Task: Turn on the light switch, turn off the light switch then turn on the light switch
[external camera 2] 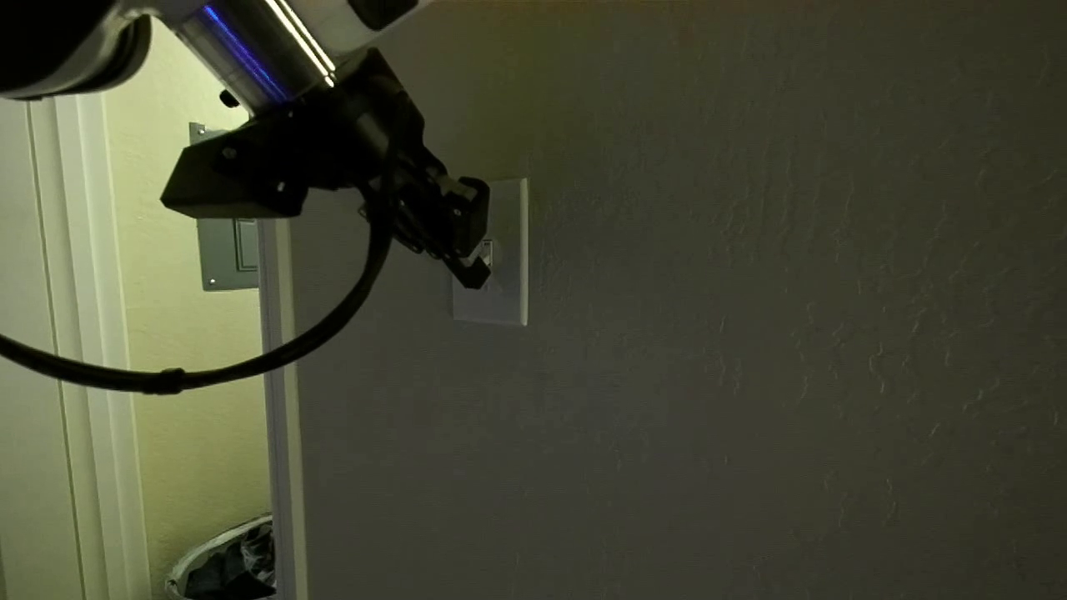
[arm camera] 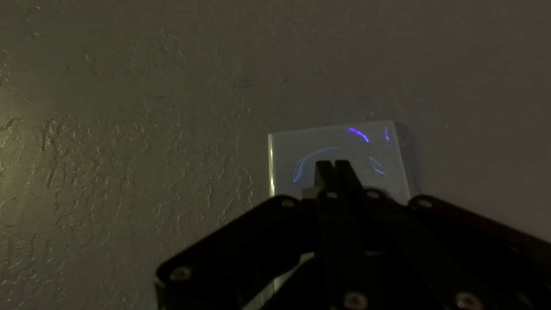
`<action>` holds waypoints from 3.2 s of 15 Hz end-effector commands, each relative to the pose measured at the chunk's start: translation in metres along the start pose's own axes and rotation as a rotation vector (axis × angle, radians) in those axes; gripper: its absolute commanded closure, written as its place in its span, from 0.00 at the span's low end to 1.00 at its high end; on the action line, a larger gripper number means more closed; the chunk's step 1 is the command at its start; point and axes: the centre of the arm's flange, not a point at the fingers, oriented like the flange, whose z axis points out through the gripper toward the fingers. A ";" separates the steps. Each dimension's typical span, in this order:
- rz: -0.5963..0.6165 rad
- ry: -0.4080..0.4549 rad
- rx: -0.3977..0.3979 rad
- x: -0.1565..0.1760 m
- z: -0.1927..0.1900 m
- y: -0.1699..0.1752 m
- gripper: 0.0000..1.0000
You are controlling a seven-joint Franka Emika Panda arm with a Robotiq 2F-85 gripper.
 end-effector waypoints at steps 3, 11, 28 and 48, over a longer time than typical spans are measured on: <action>-0.014 0.009 0.009 0.002 -0.005 0.008 0.94; -0.034 0.035 -0.019 0.006 -0.028 0.005 0.94; -0.021 -0.200 0.052 -0.016 -0.034 0.008 0.94; -0.043 -0.047 0.016 0.046 -0.041 0.005 0.94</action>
